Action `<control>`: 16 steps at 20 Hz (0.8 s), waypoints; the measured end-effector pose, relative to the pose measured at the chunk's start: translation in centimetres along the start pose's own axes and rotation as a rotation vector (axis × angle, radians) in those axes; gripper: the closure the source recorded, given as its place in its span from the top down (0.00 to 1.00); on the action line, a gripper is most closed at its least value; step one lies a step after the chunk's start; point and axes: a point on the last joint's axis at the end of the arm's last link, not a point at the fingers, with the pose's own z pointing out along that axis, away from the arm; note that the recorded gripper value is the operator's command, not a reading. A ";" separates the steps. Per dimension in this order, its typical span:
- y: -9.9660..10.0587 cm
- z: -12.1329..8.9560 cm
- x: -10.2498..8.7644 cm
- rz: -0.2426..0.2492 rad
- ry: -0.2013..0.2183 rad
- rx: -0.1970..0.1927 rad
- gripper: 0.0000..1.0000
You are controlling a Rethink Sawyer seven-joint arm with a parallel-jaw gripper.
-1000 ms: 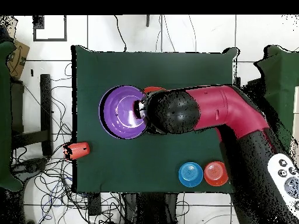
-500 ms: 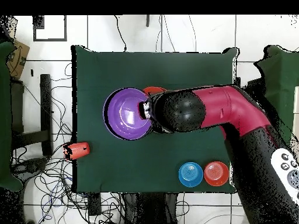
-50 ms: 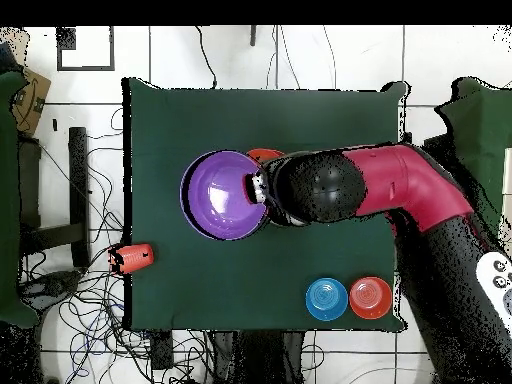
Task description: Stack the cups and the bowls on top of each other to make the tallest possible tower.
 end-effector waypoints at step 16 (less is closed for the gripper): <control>-2.9 1.3 -0.5 -0.033 0.006 -0.023 0.00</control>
